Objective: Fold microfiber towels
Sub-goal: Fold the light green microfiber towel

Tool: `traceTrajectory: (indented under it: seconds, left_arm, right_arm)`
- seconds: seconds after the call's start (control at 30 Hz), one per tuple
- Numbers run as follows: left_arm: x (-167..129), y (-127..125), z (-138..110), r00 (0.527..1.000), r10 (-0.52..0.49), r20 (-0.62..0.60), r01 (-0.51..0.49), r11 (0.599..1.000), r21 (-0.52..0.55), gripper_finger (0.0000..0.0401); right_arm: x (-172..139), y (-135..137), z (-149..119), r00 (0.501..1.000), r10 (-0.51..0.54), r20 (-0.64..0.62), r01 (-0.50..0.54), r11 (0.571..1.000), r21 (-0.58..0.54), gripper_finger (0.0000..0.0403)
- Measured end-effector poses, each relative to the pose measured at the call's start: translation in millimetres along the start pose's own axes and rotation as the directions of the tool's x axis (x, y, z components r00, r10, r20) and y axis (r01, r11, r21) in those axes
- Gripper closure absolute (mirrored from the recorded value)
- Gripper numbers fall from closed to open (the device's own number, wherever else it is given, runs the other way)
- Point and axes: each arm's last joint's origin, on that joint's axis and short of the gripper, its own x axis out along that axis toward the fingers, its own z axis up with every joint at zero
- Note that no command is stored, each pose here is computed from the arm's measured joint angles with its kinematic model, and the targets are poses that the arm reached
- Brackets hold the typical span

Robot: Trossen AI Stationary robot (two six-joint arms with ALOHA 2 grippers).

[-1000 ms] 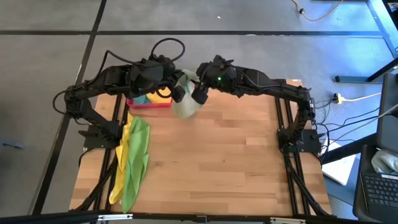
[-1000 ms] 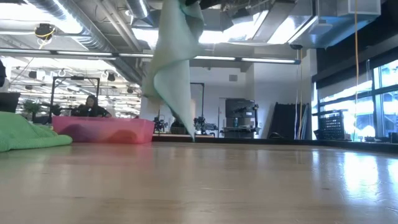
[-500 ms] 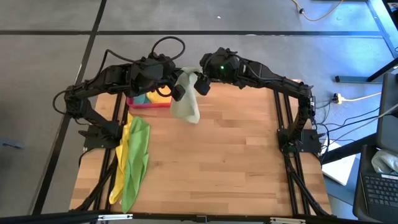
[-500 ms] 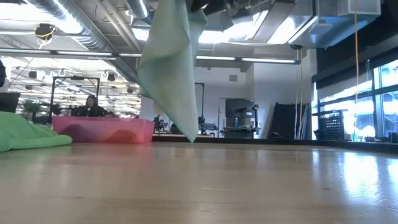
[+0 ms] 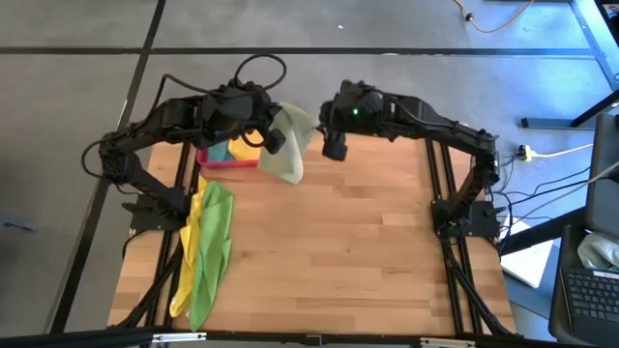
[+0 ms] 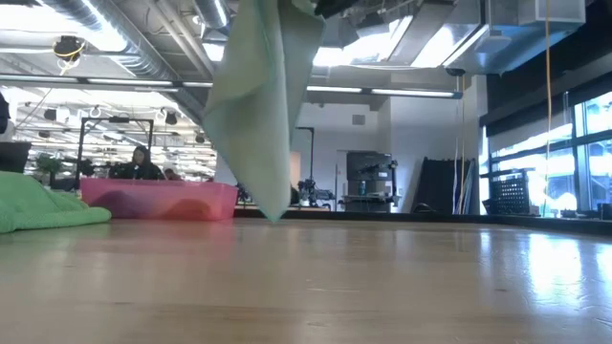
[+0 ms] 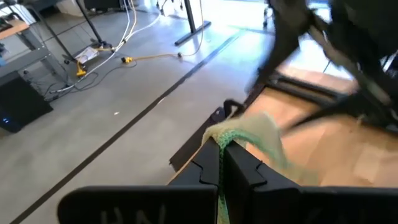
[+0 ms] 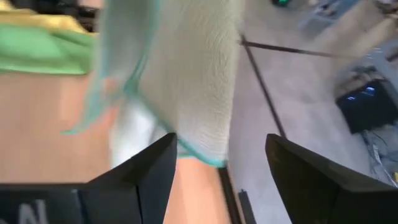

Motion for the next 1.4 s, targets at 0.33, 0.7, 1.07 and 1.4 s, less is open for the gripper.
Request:
traceTrajectory:
  seconds: [0.33, 0.7, 1.07, 1.4]
  left_arm:
    - [0, 15, 4, 1.0, 0.017, 0.02, -0.017, 1.0, -0.024, 0.0401]
    - [-8, 29, 16, 0.997, 0.003, 0.075, 0.003, 0.997, -0.081, 0.0401]
    - [-22, 38, 29, 0.991, -0.014, 0.134, 0.034, 0.989, -0.144, 0.0401]
    - [-45, 51, 43, 0.977, 0.001, 0.213, 0.032, 0.988, -0.151, 0.0401]
  right_arm:
    - [-4, 43, 13, 0.993, 0.106, 0.055, -0.102, 0.992, -0.081, 0.0199]
    - [20, 76, 22, 0.995, -0.082, 0.052, 0.09, 0.977, -0.195, 0.0206]
    - [23, 66, 47, 0.926, -0.284, 0.248, 0.34, 0.914, -0.223, 0.0206]
    - [20, 73, 49, 0.928, -0.27, 0.258, 0.337, 0.901, -0.272, 0.0206]
